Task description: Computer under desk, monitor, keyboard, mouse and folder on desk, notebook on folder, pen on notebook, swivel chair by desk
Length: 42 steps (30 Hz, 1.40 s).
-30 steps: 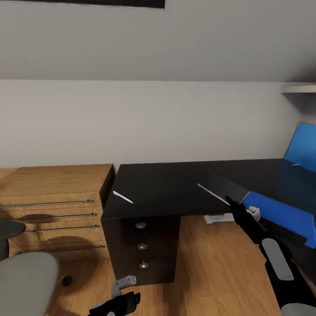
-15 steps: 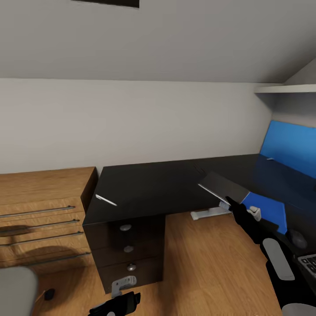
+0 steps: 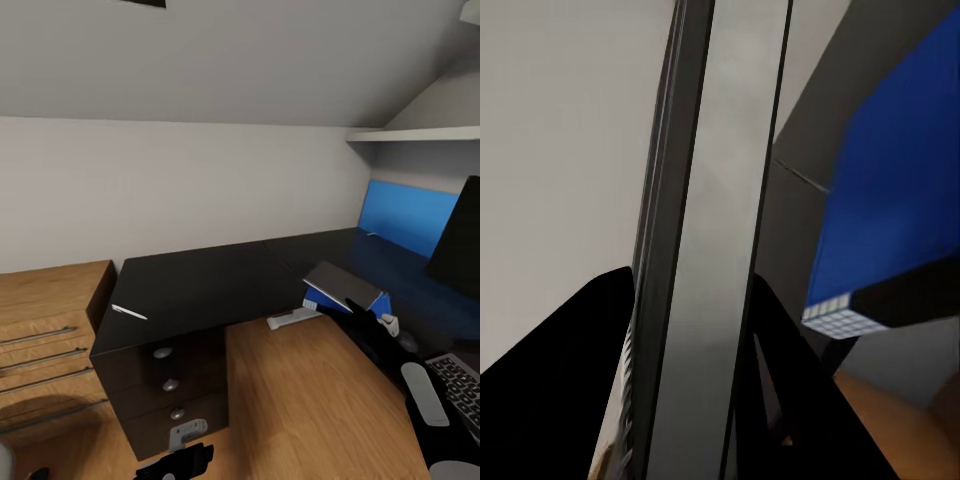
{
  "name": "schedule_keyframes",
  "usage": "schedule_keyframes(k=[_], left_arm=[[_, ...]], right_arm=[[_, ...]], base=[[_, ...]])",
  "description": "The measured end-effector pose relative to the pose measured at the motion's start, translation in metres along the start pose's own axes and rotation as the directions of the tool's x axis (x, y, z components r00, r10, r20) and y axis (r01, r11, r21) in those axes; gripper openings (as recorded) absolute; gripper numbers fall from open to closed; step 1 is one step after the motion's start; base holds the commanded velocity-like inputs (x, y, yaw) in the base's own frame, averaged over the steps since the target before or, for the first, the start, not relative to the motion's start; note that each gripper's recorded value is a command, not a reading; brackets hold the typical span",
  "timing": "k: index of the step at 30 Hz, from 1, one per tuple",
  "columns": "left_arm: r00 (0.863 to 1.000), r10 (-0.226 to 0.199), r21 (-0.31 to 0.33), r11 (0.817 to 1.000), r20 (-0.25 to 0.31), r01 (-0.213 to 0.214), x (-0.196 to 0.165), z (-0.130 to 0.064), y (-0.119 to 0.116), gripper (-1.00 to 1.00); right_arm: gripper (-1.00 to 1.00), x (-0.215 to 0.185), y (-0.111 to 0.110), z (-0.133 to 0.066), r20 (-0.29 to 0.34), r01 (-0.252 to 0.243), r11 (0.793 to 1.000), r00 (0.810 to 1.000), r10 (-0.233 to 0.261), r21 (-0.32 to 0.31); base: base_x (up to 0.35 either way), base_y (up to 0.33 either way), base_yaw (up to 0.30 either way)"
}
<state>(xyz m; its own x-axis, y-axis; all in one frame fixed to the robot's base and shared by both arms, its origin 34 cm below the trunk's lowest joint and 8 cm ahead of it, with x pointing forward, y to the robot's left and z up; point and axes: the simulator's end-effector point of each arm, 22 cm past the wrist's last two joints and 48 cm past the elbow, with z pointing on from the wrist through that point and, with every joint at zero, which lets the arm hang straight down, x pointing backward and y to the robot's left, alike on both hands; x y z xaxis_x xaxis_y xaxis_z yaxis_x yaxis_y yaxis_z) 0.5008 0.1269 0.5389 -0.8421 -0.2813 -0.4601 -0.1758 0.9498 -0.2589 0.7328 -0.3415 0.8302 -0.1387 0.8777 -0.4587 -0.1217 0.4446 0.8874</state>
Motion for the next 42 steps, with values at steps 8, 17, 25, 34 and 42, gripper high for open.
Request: schedule_keyframes(k=[8,17,25,34,42], left_arm=[[1.000,0.000,0.001,1.000,0.000,0.000,0.000,0.000,0.000,1.00],[1.000,0.000,0.001,1.000,0.001,0.000,0.000,0.000,0.000,1.00],[1.000,0.002,0.003,1.000,-0.001,-0.002,0.001,0.000,-0.001,1.00],[1.000,0.029,0.017,0.999,-0.006,-0.029,0.005,-0.001,-0.011,1.00],[1.000,0.031,0.018,0.999,-0.005,-0.031,0.005,-0.001,-0.012,1.00]], right_arm=[[-1.00,-0.002,-0.001,-0.001,0.004,-0.003,1.000,1.000,0.003,0.002],[-1.00,-0.001,-0.002,-0.001,0.003,-0.005,1.000,1.000,0.005,0.004],[-1.00,0.002,-0.010,0.000,0.002,-0.013,0.999,1.000,0.013,0.044],[-1.00,-0.002,-0.034,0.005,0.034,-0.070,0.981,0.997,0.065,0.181],[-1.00,-0.021,-0.025,0.025,0.153,-0.119,0.965,0.985,0.085,0.233]], base=[[0.000,0.000,-0.223],[0.000,0.000,-0.035],[0.000,0.000,-0.003],[0.000,0.000,0.000],[0.000,0.000,0.000]])
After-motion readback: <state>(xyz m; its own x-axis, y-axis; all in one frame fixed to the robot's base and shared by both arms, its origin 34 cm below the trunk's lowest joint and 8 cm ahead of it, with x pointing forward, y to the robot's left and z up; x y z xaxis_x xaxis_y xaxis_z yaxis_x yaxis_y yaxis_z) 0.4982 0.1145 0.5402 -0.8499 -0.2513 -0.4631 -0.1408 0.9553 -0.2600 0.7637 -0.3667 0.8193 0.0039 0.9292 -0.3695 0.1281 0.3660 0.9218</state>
